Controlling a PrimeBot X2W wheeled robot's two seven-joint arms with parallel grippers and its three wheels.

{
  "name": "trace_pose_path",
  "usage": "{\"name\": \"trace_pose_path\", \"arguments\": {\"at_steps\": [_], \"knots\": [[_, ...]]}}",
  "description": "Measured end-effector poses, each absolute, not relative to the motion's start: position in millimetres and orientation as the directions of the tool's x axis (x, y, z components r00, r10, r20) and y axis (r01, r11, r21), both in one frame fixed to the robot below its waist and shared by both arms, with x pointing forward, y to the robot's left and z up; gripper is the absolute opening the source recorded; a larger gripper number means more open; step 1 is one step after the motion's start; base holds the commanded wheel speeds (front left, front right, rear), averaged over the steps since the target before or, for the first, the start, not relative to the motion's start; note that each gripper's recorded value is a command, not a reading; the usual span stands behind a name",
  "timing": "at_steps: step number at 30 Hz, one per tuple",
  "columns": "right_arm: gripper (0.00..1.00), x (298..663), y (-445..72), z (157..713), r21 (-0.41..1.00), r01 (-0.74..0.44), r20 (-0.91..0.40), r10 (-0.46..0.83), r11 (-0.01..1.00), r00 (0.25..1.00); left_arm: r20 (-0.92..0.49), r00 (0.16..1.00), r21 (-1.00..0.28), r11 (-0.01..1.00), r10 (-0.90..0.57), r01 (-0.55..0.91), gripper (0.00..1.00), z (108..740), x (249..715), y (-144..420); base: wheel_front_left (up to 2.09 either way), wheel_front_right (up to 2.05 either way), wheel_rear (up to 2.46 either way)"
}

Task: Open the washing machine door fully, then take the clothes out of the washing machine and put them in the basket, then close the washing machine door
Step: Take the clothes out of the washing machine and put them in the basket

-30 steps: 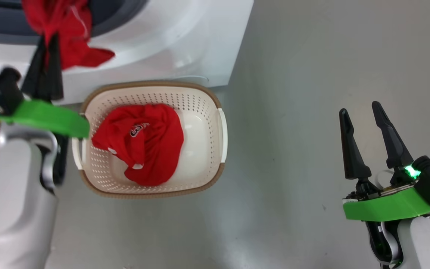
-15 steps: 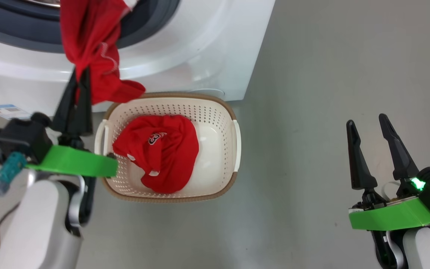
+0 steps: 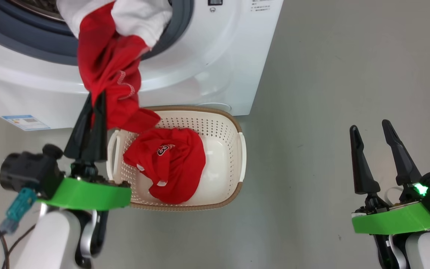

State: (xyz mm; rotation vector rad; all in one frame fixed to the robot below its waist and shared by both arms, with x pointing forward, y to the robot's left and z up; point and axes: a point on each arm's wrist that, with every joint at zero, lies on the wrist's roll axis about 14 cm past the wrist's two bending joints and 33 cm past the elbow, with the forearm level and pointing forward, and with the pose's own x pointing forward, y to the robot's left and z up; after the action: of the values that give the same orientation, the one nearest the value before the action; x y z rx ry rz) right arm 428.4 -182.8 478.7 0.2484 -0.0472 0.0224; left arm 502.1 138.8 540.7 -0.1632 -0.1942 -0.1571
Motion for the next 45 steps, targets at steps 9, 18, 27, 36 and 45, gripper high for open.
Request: {"name": "trace_pose_path", "arguments": {"at_steps": [9,18,27,36,45], "knots": [[1.0,431.3,-180.6,480.3,0.248,-0.035,0.057,0.022,0.968,0.998,0.239,0.959,-0.161,0.967,-0.155,0.196,0.0,559.2,481.9,130.6,0.0,0.0,0.0],[1.0,434.9,-176.2,471.6,0.252,-0.042,0.038,0.034,0.967,0.999,0.217,0.956,-0.171,0.957,-0.197,0.236,0.0,558.1,478.2,117.2,0.0,0.0,0.0],[1.0,435.7,-178.0,458.1,0.257,-0.028,0.003,0.028,0.966,1.0,0.014,0.973,-0.21,0.95,-0.232,0.23,0.0,479.4,491.5,104.9,0.0,0.0,0.0],[1.0,438.2,-179.5,446.5,0.257,-0.017,-0.025,0.025,0.966,0.999,-0.139,0.935,-0.232,0.928,-0.328,0.291,0.0,417.9,504.3,75.1,0.0,0.0,0.0],[1.0,444.5,-180.0,438.7,0.255,-0.014,-0.037,0.024,0.967,0.999,-0.303,0.872,-0.259,0.914,-0.384,0.313,0.0,359.7,503.2,54.7,0.0,0.0,0.0]]}}
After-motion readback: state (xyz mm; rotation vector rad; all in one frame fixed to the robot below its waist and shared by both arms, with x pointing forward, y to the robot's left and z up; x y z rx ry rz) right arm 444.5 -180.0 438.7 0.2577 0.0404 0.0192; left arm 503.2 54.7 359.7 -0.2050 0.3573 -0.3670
